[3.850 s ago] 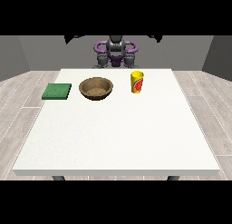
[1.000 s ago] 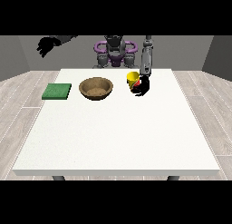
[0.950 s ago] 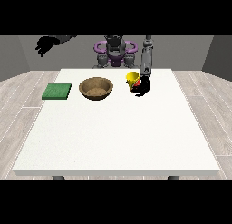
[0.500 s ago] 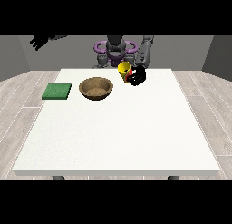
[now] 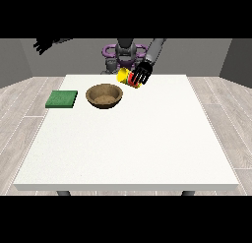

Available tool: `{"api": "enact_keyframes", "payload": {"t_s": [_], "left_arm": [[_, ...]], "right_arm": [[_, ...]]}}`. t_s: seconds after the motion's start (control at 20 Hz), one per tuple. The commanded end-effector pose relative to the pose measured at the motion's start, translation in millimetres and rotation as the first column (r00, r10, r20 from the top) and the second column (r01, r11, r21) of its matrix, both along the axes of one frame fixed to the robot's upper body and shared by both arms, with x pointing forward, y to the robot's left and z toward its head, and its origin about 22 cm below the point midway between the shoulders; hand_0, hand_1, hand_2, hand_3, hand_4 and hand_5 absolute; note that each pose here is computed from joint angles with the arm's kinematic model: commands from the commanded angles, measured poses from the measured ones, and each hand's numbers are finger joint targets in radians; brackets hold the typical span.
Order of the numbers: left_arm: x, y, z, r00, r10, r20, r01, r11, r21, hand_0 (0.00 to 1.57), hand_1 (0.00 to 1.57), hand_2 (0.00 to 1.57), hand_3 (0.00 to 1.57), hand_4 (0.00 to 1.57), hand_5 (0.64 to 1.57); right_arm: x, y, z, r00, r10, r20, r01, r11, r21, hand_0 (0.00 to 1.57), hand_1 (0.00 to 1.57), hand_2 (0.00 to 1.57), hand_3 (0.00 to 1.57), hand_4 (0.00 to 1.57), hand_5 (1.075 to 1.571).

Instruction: Pick the cup and pour the ball into the bowl, then pick the bowl and place it on the pad

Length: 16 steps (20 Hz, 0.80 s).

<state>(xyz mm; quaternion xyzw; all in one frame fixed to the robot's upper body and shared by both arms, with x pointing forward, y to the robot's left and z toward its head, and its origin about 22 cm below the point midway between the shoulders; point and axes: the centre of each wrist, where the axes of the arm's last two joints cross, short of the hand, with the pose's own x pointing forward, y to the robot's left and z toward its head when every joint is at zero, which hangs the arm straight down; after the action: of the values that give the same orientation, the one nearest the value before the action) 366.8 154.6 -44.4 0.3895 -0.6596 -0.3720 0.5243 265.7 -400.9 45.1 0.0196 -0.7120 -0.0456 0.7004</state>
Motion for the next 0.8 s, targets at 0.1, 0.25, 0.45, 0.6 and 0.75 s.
{"api": "enact_keyframes", "payload": {"t_s": [0.1, 0.25, 0.45, 0.6, 0.75], "left_arm": [[14, -56, 24, 0.999, 0.029, -0.016, -0.025, 0.975, 0.220, 1.36, 1.36, 1.57, 1.57, 1.47, 1.531], [21, -81, 50, 1.000, 0.015, 0.008, -0.016, 0.954, 0.299, 1.36, 1.36, 1.57, 1.57, 1.47, 1.529], [18, -93, 53, 0.999, 0.036, 0.012, -0.038, 0.894, 0.447, 1.35, 1.35, 1.57, 1.57, 1.36, 1.563], [19, -98, 54, 0.999, 0.006, 0.049, -0.035, 0.784, 0.620, 1.49, 1.49, 1.57, 1.57, 1.19, 1.561], [29, -108, 74, 0.990, 0.014, 0.137, -0.107, 0.700, 0.706, 1.40, 1.40, 1.57, 1.57, 1.04, 1.571]], "right_arm": [[-15.8, -23, -21, 1.000, -0.004, -0.016, 0.004, 1.000, 0.027, 0.00, 0.00, 0.00, 0.00, 0.69, 1.560], [-1.3, -23, -17, 1.000, 0.009, -0.024, -0.009, 1.000, 0.026, 0.00, 0.00, 0.00, 0.00, 0.69, 1.558], [4.7, -5, -30, 0.998, 0.005, -0.057, -0.003, 0.999, 0.035, 0.00, 0.00, 0.00, 0.13, 0.69, 1.554], [2.8, -13, -30, 0.997, 0.014, -0.070, -0.012, 1.000, 0.022, 0.00, 0.00, 0.00, 0.25, 0.70, 1.555], [12.4, -1, -27, 0.999, 0.040, -0.019, -0.039, 0.999, 0.033, 0.00, 0.00, 0.00, 0.26, 0.69, 1.554]]}}
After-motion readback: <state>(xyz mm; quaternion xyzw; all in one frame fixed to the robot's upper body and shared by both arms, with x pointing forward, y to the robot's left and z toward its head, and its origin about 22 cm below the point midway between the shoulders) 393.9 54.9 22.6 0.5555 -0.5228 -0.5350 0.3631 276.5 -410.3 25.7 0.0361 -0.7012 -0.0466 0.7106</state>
